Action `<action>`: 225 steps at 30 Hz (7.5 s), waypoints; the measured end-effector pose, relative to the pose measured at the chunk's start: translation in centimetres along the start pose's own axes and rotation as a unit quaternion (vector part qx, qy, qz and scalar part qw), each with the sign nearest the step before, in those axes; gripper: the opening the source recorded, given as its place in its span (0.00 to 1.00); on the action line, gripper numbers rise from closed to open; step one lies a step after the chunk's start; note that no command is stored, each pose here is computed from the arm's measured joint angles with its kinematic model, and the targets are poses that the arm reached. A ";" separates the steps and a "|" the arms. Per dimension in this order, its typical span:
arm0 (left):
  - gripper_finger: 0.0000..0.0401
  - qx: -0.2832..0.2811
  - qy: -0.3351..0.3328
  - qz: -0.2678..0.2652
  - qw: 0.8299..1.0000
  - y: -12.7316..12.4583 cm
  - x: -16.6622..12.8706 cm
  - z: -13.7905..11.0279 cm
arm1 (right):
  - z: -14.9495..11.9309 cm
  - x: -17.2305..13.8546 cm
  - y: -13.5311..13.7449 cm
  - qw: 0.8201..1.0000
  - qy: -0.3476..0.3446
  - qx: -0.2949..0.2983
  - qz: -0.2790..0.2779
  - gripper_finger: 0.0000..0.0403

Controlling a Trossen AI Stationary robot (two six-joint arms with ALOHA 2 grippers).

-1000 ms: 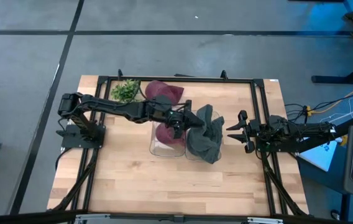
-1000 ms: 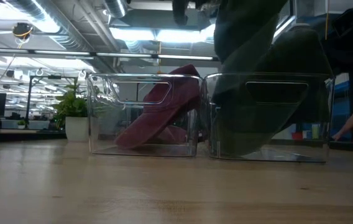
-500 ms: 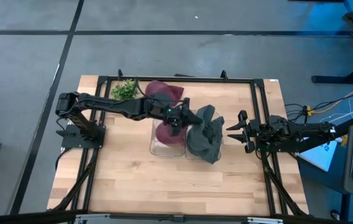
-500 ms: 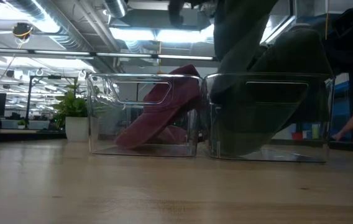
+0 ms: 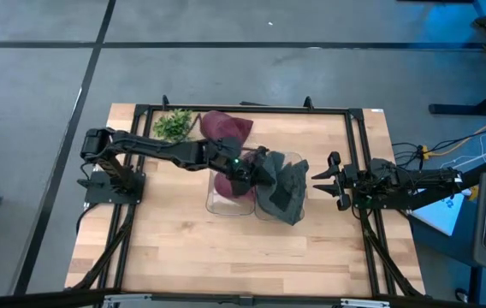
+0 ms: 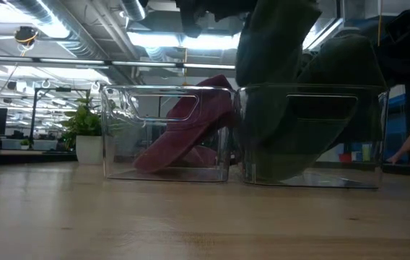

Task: Pick & Place hat
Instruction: Put the blue cap into the right transparent bin, then put the red cap into the left transparent bin

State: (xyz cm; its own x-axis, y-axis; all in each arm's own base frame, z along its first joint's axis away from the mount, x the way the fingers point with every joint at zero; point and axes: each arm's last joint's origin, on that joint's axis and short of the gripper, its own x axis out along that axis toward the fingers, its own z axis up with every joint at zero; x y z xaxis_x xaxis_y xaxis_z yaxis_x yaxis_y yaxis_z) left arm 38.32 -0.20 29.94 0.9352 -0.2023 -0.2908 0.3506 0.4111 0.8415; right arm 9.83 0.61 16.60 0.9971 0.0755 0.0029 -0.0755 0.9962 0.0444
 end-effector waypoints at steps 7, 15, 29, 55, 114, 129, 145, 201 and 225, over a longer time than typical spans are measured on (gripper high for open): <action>0.07 -0.049 -0.007 -0.037 0.998 -2.0 1.9 0.0 | 0.0 0.0 0.0 1.000 0.000 0.000 0.000 0.33; 0.07 -0.078 -0.058 -0.014 0.995 -3.1 4.1 0.9 | 0.0 0.0 0.0 1.000 0.000 0.000 0.000 0.33; 0.07 -0.158 -0.076 0.000 0.985 -5.6 7.4 -0.5 | 0.0 0.0 0.0 1.000 0.000 0.000 0.000 0.33; 0.38 -0.228 -0.009 0.054 0.972 -6.3 8.4 -1.4 | 0.0 0.0 0.0 1.000 0.000 0.000 0.000 0.33; 0.52 -0.347 0.424 0.068 0.834 2.3 -11.8 -8.5 | 0.0 0.0 0.0 1.000 0.000 0.000 0.000 0.33; 0.52 -0.467 0.405 0.081 0.782 2.9 -13.9 -14.2 | 0.0 0.0 0.0 1.000 0.000 0.000 0.000 0.33; 0.52 -0.524 0.402 -0.005 0.750 -0.2 -11.0 -20.5 | 0.0 0.0 0.0 1.000 0.000 0.000 0.000 0.33; 0.02 -0.550 0.424 -0.120 0.709 -5.6 -8.3 -25.7 | 0.0 0.0 0.0 1.000 0.000 0.000 0.000 0.33; 0.01 -0.595 0.363 -0.187 0.693 -3.5 -11.7 -21.0 | 0.0 0.0 0.0 1.000 0.000 0.000 0.000 0.33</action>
State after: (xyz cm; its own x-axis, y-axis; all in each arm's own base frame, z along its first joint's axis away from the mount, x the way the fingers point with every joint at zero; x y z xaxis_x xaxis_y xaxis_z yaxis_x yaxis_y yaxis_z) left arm 27.21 19.34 20.83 0.3957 -0.1688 -0.9028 -0.0350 0.9795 -0.1985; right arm 9.83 0.61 16.59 0.9971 0.0755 0.0025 -0.0755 0.9962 0.0443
